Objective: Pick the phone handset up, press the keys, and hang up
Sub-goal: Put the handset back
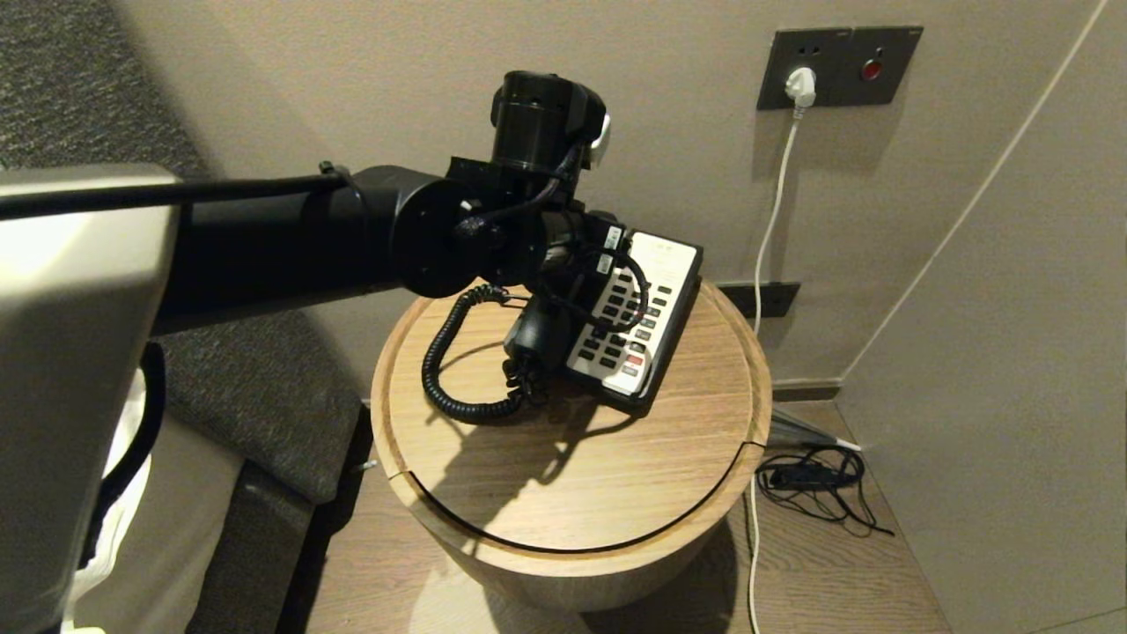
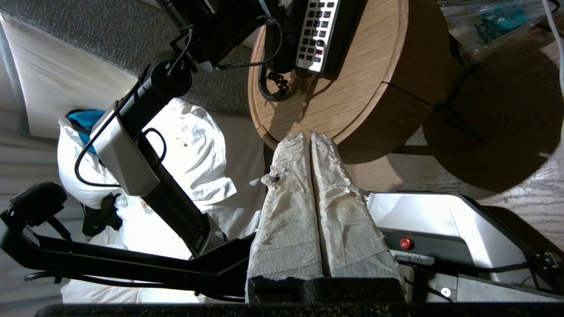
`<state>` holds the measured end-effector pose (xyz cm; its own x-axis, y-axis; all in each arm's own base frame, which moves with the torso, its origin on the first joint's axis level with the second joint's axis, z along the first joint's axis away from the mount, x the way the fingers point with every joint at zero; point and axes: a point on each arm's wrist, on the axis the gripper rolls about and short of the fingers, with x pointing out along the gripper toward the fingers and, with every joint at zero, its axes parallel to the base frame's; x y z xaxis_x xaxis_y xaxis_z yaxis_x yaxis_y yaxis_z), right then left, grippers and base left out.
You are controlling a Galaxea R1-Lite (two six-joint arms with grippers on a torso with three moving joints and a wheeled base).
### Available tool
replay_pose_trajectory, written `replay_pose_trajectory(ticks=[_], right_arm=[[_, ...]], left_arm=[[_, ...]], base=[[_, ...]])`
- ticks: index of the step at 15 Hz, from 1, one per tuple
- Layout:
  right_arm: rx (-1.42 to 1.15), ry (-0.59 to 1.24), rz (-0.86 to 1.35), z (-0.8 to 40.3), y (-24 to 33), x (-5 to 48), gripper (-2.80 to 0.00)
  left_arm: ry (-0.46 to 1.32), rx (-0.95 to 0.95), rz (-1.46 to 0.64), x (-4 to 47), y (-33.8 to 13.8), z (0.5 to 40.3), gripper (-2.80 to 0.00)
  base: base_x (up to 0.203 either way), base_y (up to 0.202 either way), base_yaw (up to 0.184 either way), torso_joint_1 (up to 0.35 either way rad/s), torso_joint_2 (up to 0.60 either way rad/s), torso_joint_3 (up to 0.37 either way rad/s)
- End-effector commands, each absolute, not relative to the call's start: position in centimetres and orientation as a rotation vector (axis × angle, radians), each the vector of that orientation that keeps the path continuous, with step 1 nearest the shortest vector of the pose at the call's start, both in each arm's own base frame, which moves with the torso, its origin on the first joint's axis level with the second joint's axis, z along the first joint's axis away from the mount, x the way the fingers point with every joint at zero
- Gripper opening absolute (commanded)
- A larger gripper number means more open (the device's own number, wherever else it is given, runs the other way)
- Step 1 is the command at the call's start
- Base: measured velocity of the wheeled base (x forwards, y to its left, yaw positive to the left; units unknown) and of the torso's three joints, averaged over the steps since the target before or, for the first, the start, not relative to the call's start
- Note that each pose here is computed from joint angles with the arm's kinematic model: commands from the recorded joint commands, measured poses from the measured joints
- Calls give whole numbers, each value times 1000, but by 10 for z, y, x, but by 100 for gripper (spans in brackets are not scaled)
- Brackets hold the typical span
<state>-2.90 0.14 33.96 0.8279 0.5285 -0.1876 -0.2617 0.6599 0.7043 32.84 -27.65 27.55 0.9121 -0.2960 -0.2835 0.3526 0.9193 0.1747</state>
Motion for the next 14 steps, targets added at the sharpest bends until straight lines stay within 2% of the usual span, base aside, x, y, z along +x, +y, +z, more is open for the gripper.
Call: replay_pose_trajectory(ticks=[1, 14], right_arm=[[726, 404, 461, 340, 1, -29, -280], [725, 401, 463, 340, 1, -29, -280]], left_arm=[[256, 224, -331, 328, -275, 276, 0], [316, 247, -313, 318, -265, 272, 0]], base=[[0, 0, 0, 0, 0, 0], [0, 0, 0, 0, 0, 0]])
